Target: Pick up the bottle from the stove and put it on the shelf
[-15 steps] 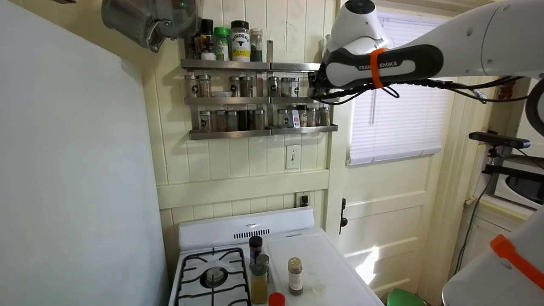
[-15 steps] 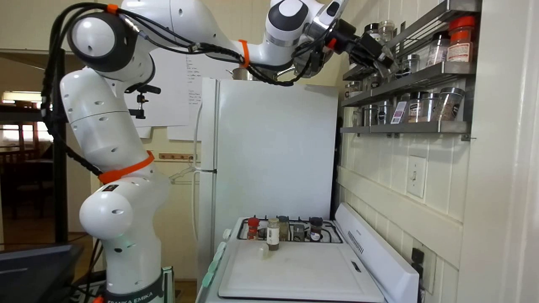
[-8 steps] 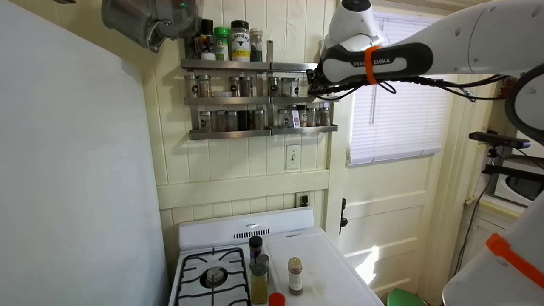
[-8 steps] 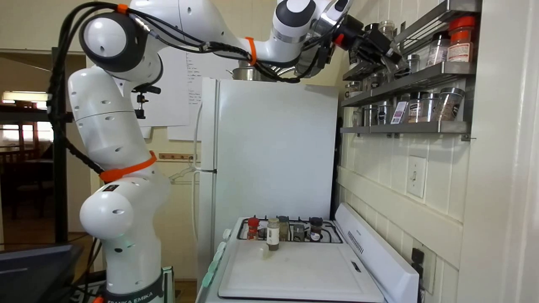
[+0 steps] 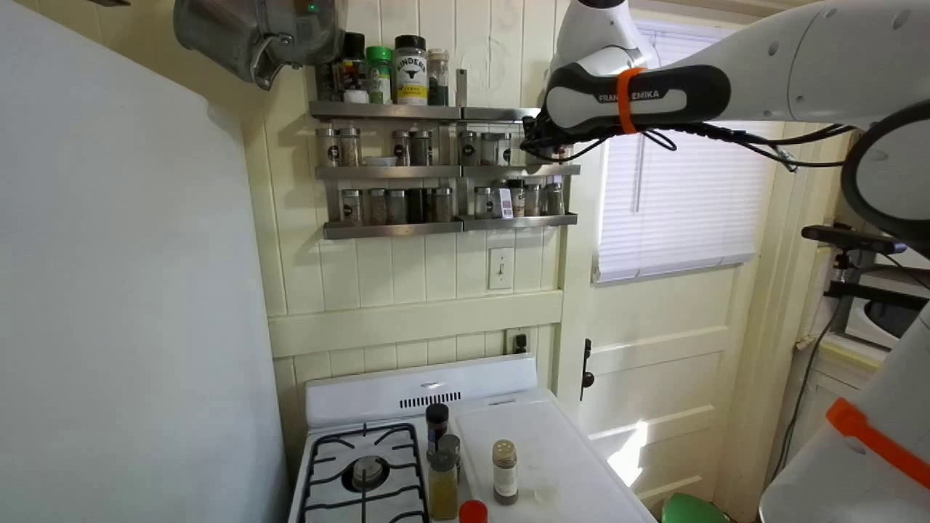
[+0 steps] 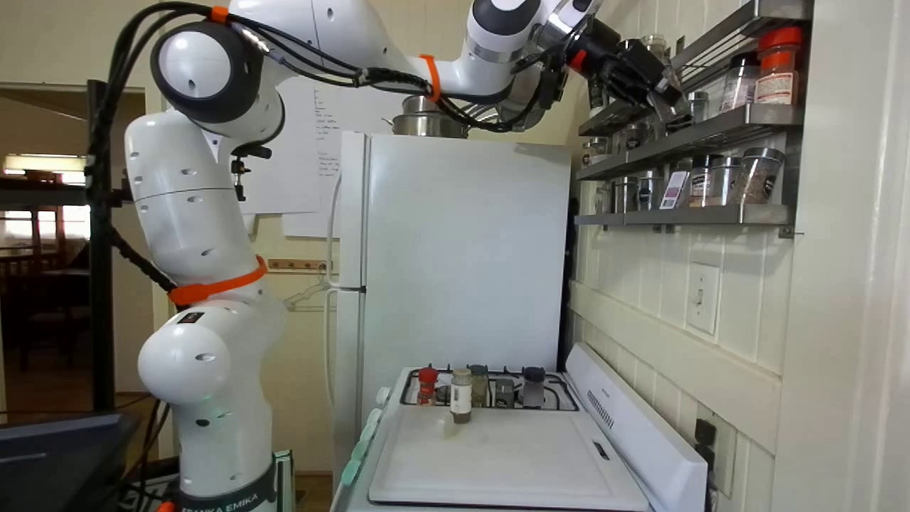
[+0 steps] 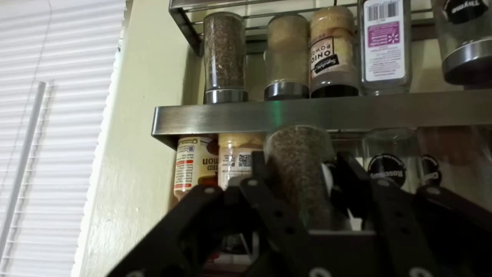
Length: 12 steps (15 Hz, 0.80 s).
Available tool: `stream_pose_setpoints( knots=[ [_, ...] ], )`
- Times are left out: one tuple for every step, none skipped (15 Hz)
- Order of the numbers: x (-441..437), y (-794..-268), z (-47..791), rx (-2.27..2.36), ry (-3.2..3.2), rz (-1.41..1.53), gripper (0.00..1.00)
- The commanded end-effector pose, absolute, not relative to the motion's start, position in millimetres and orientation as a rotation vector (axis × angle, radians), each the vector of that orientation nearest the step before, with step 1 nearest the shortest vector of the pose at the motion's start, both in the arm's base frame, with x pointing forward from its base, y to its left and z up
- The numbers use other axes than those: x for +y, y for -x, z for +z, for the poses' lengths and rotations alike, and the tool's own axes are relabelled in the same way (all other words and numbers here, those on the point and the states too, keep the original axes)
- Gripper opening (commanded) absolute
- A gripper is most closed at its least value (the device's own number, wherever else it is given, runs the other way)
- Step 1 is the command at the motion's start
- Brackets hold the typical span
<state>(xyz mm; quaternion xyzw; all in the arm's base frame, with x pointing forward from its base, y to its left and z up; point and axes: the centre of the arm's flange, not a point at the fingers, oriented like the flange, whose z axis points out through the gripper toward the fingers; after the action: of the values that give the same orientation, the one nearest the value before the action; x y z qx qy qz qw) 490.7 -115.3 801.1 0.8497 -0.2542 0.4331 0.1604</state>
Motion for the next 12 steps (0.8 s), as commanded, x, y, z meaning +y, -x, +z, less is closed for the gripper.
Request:
stream_pose_setpoints(
  knots=[
    [-118,-499,812,-0.726,-2.459,1.195,0.23],
    [-119,-500,812,-0.729,-2.464,1.185,0.23],
    [-121,-502,811,-0.732,-2.469,1.176,0.23],
    [-122,-503,811,-0.735,-2.472,1.168,0.23],
    [-123,-505,810,-0.737,-2.473,1.162,0.23],
    [-124,-506,810,-0.739,-2.473,1.159,0.23],
    [-126,-507,810,-0.742,-2.475,1.157,0.23],
    [-127,-509,810,-0.744,-2.475,1.156,0.23],
    [-128,-510,810,-0.745,-2.476,1.154,0.23],
    [-129,-512,810,-0.745,-2.476,1.151,0.23],
    [-130,-513,810,-0.745,-2.476,1.15,0.23],
    [-130,-514,811,-0.744,-2.478,1.148,0.23]
  ],
)
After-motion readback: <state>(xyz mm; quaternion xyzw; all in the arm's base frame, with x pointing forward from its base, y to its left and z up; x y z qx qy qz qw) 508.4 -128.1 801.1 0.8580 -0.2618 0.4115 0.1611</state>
